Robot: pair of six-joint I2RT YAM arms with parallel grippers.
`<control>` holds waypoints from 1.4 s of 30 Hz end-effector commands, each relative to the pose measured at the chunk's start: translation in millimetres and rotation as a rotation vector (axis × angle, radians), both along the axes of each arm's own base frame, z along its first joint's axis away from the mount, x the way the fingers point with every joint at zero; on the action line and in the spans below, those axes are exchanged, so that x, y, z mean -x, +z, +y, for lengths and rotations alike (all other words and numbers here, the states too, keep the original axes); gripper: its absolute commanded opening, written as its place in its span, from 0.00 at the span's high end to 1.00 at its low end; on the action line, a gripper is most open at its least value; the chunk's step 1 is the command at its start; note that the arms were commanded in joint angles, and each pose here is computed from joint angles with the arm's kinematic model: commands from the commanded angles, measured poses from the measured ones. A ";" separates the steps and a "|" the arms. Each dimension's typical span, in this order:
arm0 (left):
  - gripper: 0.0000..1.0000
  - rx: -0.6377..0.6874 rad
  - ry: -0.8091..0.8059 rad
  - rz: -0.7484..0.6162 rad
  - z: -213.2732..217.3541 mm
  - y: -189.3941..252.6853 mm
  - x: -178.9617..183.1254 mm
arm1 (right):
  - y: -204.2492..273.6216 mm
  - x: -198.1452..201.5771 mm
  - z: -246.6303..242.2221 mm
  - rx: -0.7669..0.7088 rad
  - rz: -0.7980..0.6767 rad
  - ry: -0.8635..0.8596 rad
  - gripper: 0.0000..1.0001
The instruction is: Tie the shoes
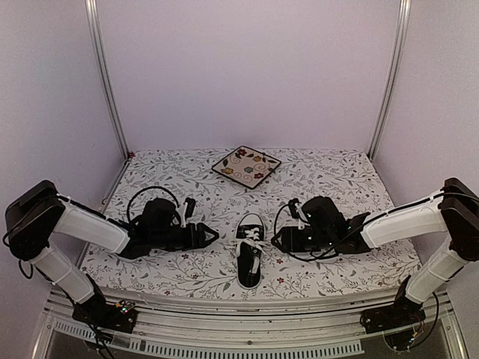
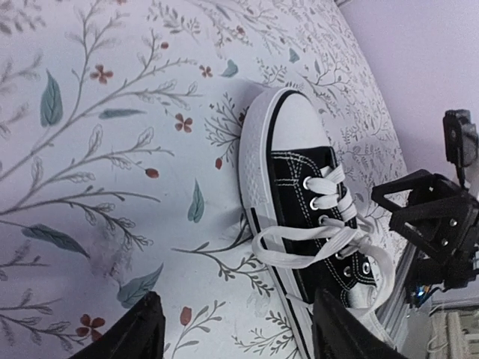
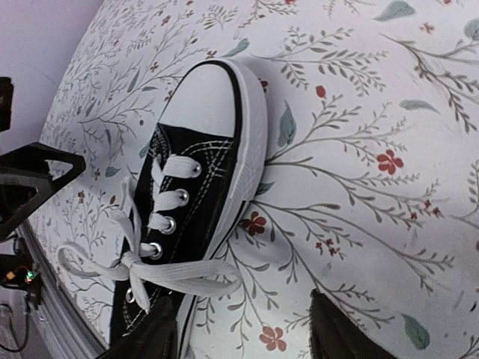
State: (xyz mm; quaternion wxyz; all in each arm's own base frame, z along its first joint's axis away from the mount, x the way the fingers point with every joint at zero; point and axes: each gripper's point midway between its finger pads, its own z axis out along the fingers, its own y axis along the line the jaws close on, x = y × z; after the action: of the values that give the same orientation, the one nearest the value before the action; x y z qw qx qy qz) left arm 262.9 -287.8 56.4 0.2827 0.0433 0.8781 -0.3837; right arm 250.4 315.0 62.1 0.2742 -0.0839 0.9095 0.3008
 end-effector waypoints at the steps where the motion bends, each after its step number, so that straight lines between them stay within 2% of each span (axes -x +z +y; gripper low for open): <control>1: 0.25 -0.009 0.063 -0.148 19.4 40.1 -15.3 | 14.5 -1.3 -16.8 -0.001 -0.039 -0.026 0.28; 8: 0.20 -0.070 0.058 -0.183 35.7 54.4 -19.7 | 31.7 -9.4 -28.3 0.012 -0.074 -0.049 0.00; 15: 0.18 -0.062 0.160 -0.195 87.1 72.6 -53.7 | 51.1 -44.1 -57.5 0.035 -0.110 -0.127 0.01; 18: 0.17 -0.102 0.288 -0.223 142.4 83.6 -75.3 | 49.1 -67.1 -91.1 0.076 -0.107 -0.205 0.01; 21: 0.15 -0.091 0.487 -0.291 220.2 105.7 -85.0 | 50.6 -89.9 -138.5 0.103 -0.123 -0.302 0.01; 25: 0.09 -0.108 0.820 -0.405 328.2 128.6 -68.5 | 69.6 -112.0 -222.1 0.104 -0.193 -0.483 0.01; 28: 0.08 -0.255 1.082 -0.469 387.4 131.7 -46.0 | 97.3 -114.6 -275.3 0.099 -0.307 -0.622 0.01; 30: 0.08 -0.322 1.137 -0.517 398.0 125.0 -35.3 | 107.5 -109.2 -300.1 0.119 -0.392 -0.706 0.01; 34: 0.08 -0.340 1.155 -0.663 396.9 122.1 -26.4 | 123.1 -96.8 -339.6 0.199 -0.576 -0.895 0.01; 39: 0.06 -0.432 1.073 -0.614 388.2 95.1 -43.1 | 114.2 -97.0 -355.7 0.291 -0.648 -0.940 0.01; 42: 0.06 -0.433 1.017 -0.597 376.3 87.5 -60.8 | 106.1 -103.6 -358.5 0.328 -0.661 -0.940 0.01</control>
State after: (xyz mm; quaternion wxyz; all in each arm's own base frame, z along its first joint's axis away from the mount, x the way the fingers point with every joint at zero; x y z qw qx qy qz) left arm 300.8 95.5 115.9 0.6064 -0.2618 0.7509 0.0026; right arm 343.0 -29.4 144.7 0.5775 0.1982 0.7920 0.0017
